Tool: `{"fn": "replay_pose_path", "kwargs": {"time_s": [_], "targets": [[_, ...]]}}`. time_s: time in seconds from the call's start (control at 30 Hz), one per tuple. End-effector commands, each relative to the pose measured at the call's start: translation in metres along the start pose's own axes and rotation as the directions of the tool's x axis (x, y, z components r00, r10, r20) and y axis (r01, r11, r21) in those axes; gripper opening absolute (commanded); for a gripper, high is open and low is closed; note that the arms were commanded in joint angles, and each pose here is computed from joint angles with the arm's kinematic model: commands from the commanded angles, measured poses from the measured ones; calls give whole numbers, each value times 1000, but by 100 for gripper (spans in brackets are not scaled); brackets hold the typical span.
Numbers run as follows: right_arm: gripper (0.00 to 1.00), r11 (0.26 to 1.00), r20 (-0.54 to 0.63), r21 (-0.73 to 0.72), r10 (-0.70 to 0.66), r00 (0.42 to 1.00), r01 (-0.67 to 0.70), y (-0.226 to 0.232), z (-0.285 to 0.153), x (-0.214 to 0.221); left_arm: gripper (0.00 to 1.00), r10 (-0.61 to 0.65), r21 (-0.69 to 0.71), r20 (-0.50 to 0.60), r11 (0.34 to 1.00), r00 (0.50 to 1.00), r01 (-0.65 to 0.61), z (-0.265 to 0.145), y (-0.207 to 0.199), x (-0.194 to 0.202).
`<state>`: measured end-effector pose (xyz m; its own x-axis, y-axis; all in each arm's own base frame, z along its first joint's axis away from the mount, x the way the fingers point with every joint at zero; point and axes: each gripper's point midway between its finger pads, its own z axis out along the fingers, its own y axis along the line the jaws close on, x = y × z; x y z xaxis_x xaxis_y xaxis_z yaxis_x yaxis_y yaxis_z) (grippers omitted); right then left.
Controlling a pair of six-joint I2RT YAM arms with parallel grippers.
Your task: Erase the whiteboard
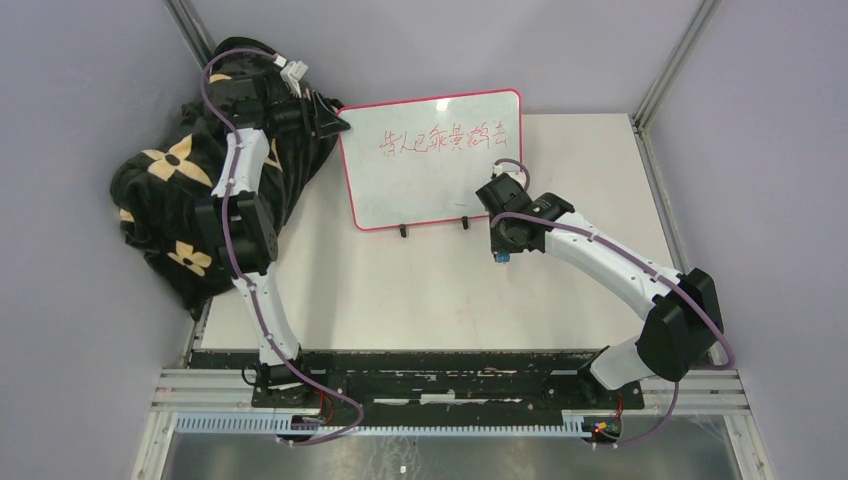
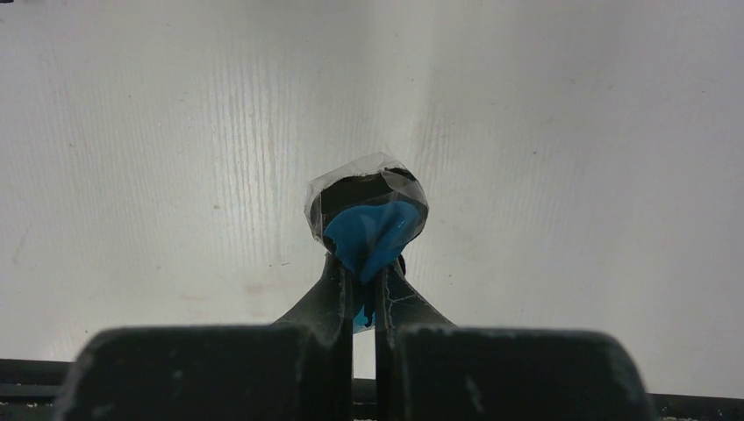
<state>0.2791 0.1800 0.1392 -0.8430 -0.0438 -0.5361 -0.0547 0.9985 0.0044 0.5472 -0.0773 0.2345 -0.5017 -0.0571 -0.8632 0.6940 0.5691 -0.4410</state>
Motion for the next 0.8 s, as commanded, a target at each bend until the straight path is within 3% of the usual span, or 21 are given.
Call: {"fn": "replay_pose_path", "kwargs": {"time_s": [0.0,0.33,0.77], "targets": [[1,1000,54,0,14,998,-14,2,-9,-18,70,66,59,51,996,997,-69,2,-20,-31],[1,1000,49,6,17,999,-17,0,-6,-14,67,43,91,50,995,998,-47,9,-24,-29],[1,1000,47,14,24,999,-24,-2,-5,-11,50,23,102,45,994,999,-27,12,-21,-24]]}}
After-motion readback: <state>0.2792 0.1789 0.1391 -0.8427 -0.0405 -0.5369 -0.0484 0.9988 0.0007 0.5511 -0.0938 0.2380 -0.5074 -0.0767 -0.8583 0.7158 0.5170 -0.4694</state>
